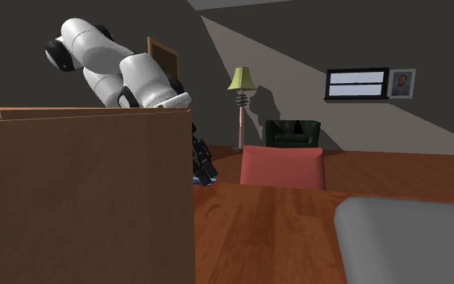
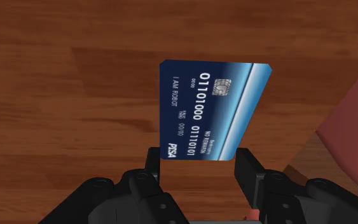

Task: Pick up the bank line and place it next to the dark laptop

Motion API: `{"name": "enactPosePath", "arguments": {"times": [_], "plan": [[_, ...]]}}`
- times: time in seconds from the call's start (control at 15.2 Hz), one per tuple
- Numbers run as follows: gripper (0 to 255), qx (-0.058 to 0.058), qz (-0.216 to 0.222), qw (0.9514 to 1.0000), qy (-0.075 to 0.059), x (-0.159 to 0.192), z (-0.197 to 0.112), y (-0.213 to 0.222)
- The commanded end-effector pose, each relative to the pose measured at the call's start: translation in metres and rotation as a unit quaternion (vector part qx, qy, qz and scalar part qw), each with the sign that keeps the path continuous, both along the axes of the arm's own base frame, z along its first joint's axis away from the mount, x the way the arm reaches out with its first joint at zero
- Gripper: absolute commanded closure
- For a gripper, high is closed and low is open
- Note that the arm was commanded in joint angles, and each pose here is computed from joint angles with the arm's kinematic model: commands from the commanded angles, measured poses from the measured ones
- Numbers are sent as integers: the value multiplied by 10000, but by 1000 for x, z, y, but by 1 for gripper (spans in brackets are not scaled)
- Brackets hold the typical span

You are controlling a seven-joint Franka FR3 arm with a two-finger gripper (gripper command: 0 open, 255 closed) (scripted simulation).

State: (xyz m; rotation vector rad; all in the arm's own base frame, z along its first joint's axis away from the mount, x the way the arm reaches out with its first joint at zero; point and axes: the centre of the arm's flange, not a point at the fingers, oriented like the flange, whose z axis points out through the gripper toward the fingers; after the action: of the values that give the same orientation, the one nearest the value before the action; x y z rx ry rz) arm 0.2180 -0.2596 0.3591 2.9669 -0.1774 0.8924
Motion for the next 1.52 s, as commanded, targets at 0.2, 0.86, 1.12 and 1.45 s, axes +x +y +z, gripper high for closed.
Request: {"name": "enactPosePath", "arguments": {"times": [0.2, 0.86, 1.12, 1.45], "plan": [[255, 1, 0, 10000, 4, 0, 27, 0], [255, 1, 0, 10000, 4, 0, 80, 0], [255, 1, 0, 10000, 4, 0, 101, 0], [255, 1, 0, 10000, 4, 0, 127, 0]]}}
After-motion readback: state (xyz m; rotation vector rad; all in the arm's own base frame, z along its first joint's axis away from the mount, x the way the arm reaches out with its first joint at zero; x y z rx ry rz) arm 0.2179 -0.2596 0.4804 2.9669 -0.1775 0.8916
